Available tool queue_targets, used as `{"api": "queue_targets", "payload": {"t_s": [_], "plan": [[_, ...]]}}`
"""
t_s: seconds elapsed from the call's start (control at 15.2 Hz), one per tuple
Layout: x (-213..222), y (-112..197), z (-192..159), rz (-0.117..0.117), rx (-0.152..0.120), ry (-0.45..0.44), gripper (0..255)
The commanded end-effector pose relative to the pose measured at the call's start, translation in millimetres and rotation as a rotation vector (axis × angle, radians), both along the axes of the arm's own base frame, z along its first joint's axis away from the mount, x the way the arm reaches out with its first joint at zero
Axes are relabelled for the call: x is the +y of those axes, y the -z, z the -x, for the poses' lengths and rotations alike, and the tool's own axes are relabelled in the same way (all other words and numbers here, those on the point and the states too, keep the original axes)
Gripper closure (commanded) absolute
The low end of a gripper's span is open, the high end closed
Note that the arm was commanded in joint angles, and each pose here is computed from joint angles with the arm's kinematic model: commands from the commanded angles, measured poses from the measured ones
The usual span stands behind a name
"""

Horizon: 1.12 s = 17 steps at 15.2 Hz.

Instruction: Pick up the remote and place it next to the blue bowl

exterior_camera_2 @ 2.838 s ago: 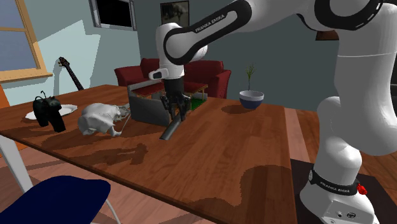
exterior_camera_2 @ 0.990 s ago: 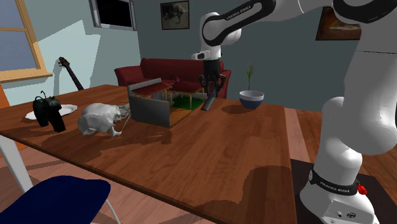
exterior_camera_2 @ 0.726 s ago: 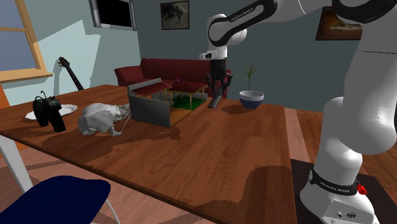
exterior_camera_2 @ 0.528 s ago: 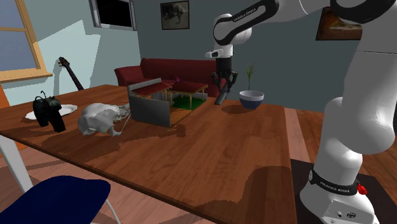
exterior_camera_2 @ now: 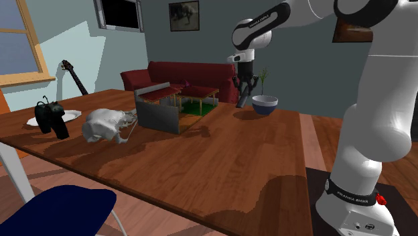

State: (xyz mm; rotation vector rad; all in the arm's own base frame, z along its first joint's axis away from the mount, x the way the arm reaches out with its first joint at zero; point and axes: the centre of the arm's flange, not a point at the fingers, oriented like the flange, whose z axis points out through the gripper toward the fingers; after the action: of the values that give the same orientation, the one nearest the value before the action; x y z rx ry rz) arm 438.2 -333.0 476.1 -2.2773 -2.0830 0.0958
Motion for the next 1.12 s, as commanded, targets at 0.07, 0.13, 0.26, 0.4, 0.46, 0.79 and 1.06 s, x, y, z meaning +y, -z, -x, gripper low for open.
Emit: {"api": "queue_targets", "payload": {"t_s": [0.07,0.13,0.26,0.4,0.46,0.79,1.06], "plan": [[-3,15,1,0.000,0.000,-0.001,255],[-3,20,1,0.000,0.000,-0.001,255],[-3,31,1,0.000,0.000,-0.001,255],[-3,42,1,0.000,0.000,-0.001,255],[-3,47,1,0.000,0.000,-0.001,255],[-3,73,1,0.000,0.000,-0.001,255],[-3,94,1,0.000,0.000,-0.001,255]]}}
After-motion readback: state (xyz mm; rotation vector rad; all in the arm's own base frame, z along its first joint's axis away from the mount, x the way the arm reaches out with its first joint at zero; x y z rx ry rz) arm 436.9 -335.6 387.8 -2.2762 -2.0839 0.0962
